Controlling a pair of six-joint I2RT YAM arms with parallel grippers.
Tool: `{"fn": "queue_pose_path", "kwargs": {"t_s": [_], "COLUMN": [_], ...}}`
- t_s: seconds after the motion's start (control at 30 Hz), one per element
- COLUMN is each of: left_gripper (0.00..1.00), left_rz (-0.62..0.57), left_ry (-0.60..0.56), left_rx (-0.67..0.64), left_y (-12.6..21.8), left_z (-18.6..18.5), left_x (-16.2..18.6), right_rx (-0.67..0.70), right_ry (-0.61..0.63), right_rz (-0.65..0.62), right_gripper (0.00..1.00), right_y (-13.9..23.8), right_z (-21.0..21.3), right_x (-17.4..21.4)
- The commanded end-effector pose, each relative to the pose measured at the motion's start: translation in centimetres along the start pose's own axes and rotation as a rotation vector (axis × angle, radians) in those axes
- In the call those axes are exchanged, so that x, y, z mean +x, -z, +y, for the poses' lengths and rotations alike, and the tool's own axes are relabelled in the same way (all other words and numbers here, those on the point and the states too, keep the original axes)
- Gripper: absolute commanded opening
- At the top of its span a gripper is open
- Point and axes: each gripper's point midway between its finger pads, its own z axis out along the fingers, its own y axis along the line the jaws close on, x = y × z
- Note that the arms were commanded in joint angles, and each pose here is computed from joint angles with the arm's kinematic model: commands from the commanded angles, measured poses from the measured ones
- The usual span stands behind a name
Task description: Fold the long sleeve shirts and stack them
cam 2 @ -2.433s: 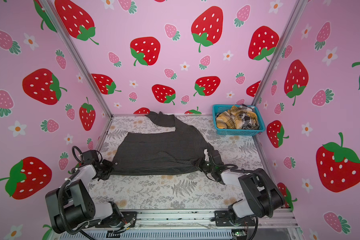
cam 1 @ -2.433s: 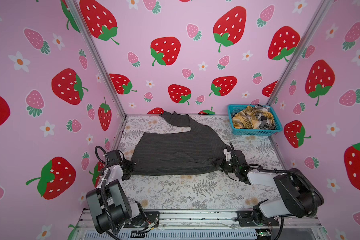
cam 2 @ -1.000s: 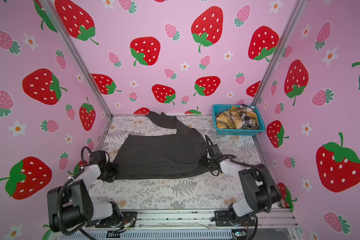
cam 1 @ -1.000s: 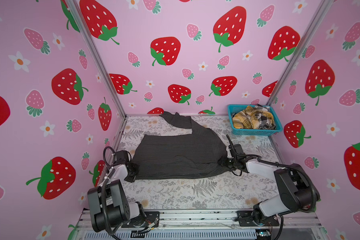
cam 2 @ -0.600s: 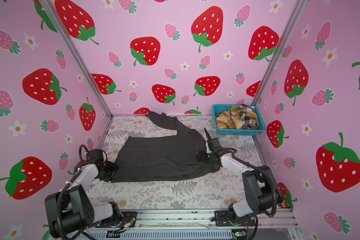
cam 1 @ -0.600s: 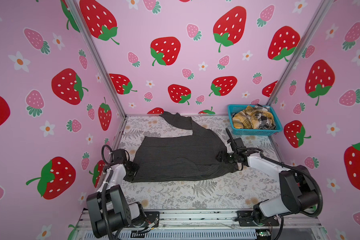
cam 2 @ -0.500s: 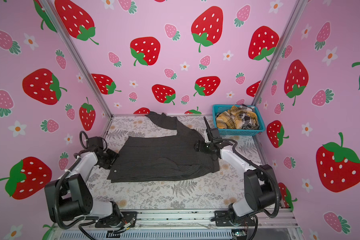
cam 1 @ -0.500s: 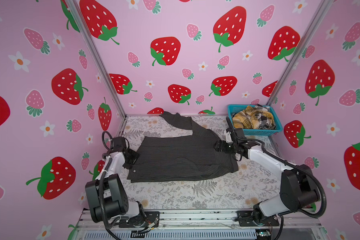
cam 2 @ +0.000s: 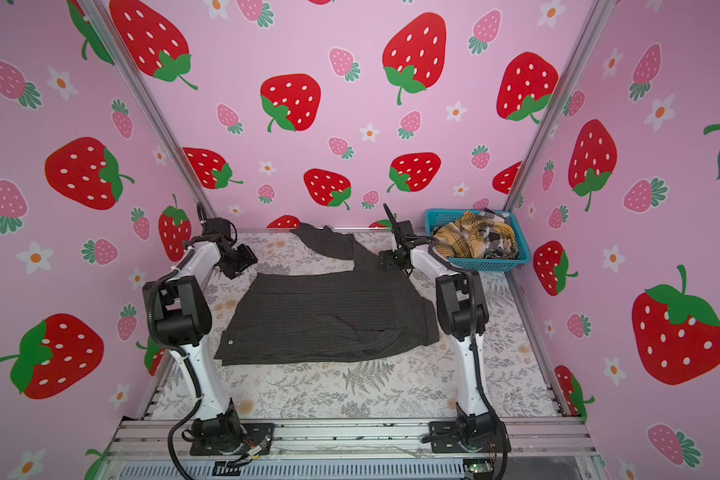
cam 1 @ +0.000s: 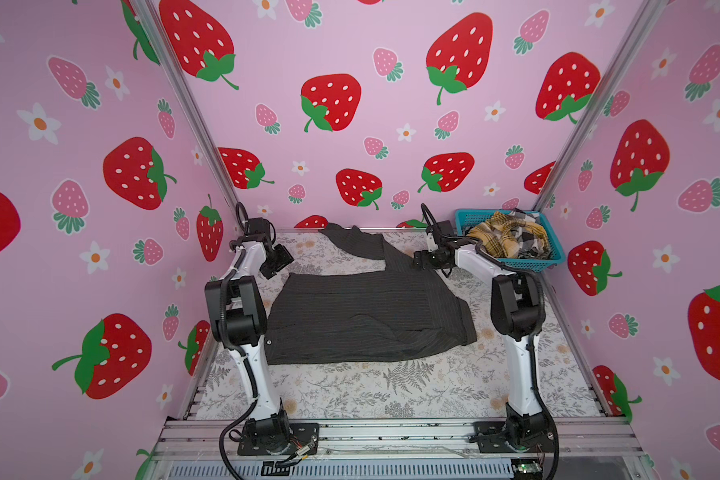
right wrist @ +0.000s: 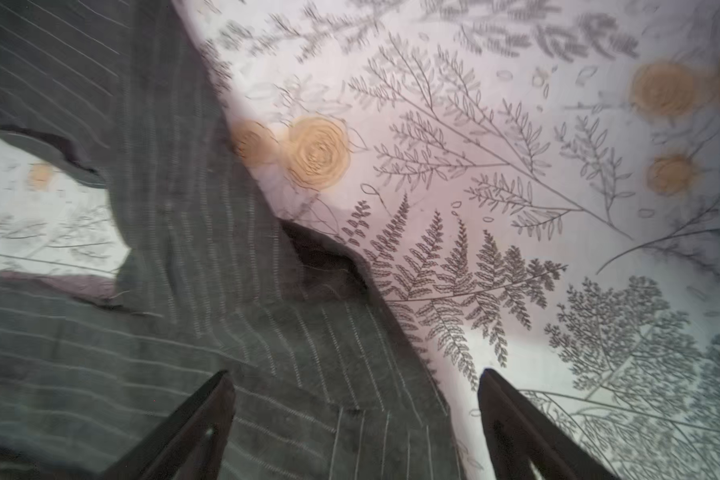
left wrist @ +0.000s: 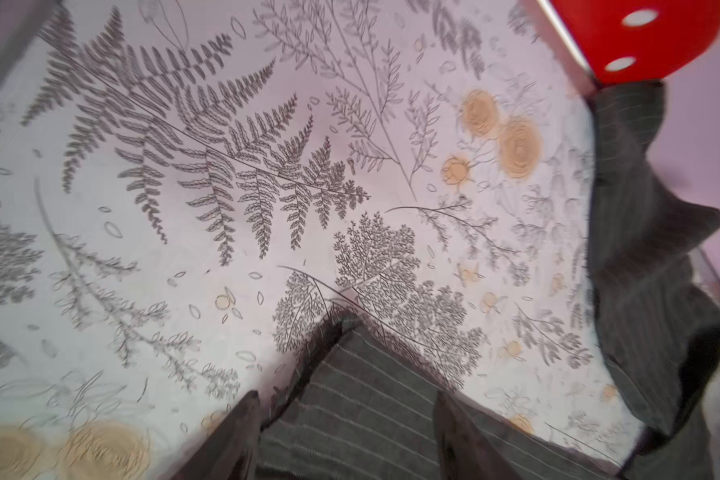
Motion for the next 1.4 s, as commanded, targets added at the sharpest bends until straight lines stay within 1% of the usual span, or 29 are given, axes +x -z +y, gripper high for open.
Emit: {"fn": "queue_pose_path", "kwargs": {"t_s": [0.0,0.1,0.13,0.3,0.5,0.53,0.63,0.67,0.7,0.73,0.77,0.87,1.0,1.07,1.1,1.23,1.3,1.37], "left_gripper": [0.67,0.66,0.65,0.55,0.34,0.31,0.13,0.11,0.09,0.03,0.00,0.00,0.00,0.00,0.00,0.00,0.00,0.00], "left_rz": [0.066,0.105,0.122,0.140,0.160,0.163,0.173,0.174,0.175,0.172,0.170,0.160,0.142,0.105,0.084,-0.026,-0.079,-0.116], "left_ry": [-0.075,-0.099,-0.101,-0.111,-0.120,-0.123,-0.126,-0.126,-0.126,-0.126,-0.126,-0.127,-0.129,-0.122,-0.116,-0.069,-0.038,-0.009], "left_rx": [-0.026,-0.038,-0.015,-0.003,-0.008,-0.017,-0.032,-0.039,-0.043,-0.044,-0.044,-0.039,-0.030,-0.009,0.001,0.049,0.085,0.107], "left_y": [-0.7,-2.8,-3.2,-4.8,-5.8,-6.0,-6.5,-6.5,-6.6,-6.6,-6.6,-6.5,-5.7,-4.5,-3.9,-0.1,1.4,2.6], "left_z": [-0.2,-0.3,-0.7,-1.4,-1.4,-1.3,-0.9,-0.7,-0.7,-0.6,-0.6,-0.8,-1.1,-1.6,-2.0,-2.9,-3.2,-3.1], "left_x": [0.5,1.2,1.5,2.0,2.1,2.1,2.4,2.4,2.4,2.4,2.3,2.1,1.7,1.1,0.8,-0.3,-0.3,0.0], "right_rx": [-0.003,-0.051,-0.053,-0.031,-0.031,-0.027,-0.020,-0.020,-0.021,-0.022,-0.026,-0.032,-0.045,-0.058,-0.066,-0.092,-0.108,-0.116], "right_ry": [0.016,0.000,-0.001,0.002,0.022,0.021,0.018,0.015,0.013,0.010,0.010,0.014,0.022,0.029,0.030,0.029,0.013,-0.007], "right_rz": [0.026,0.062,0.068,0.089,0.139,0.146,0.155,0.156,0.150,0.147,0.142,0.129,0.098,0.058,0.035,-0.056,-0.112,-0.147], "right_gripper": [0.91,0.90,0.89,0.86,0.86,0.84,0.75,0.71,0.66,0.59,0.53,0.32,0.11,0.03,0.00,0.00,0.00,0.00], "right_y": [0.3,-1.0,-1.3,-2.3,-3.8,-4.1,-4.5,-4.5,-4.5,-4.5,-4.5,-4.5,-3.8,-2.7,-2.0,1.6,3.7,5.3], "right_z": [-1.3,-0.9,-0.9,-1.5,-1.6,-1.7,-2.0,-2.1,-2.0,-2.1,-2.0,-1.9,-1.5,-1.1,-0.9,0.4,0.8,0.9], "right_x": [-0.3,0.8,0.9,1.4,2.2,2.3,2.4,2.4,2.2,2.2,2.1,1.7,0.5,-0.8,-1.5,-3.8,-4.4,-4.0]}}
